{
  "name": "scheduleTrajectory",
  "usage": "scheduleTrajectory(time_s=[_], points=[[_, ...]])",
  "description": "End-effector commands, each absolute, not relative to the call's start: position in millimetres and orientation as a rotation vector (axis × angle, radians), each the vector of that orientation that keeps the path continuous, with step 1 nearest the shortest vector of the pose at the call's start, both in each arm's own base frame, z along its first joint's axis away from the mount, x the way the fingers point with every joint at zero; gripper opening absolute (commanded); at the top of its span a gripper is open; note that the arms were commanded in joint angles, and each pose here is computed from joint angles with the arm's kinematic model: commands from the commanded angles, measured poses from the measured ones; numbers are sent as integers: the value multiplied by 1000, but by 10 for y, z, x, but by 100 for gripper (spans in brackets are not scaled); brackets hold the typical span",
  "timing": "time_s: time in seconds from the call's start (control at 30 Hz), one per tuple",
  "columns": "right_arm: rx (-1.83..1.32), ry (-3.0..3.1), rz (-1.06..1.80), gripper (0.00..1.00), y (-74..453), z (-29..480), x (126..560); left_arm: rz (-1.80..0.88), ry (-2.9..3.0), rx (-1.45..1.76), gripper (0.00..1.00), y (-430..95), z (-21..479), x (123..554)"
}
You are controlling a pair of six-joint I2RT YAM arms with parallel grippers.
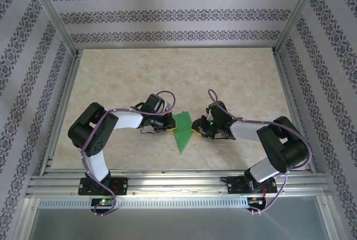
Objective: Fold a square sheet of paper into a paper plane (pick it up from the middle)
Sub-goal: Fold the wing for the fifth time at the center of the table.
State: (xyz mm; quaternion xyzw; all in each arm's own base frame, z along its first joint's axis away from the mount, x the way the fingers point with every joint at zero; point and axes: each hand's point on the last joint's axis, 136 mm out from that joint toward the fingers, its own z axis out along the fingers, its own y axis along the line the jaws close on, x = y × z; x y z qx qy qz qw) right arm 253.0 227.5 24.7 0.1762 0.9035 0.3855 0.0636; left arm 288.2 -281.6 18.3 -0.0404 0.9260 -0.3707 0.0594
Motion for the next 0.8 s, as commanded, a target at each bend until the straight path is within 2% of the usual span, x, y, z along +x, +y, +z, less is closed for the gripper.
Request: scheduleTrajectory(time_s=[0.0,0.43,0.77], points=[[472,2686,1236,23,2397,361,2612,-1069,2882,-107,0,-2757,24,2741],[369,2667,1299,26,2418,447,2695,-1087,2882,-58,0,-2784,48,2721],[234,2687,1418,24,2515,479,2851,-1089,2880,-13,0,-2800,78,2733]])
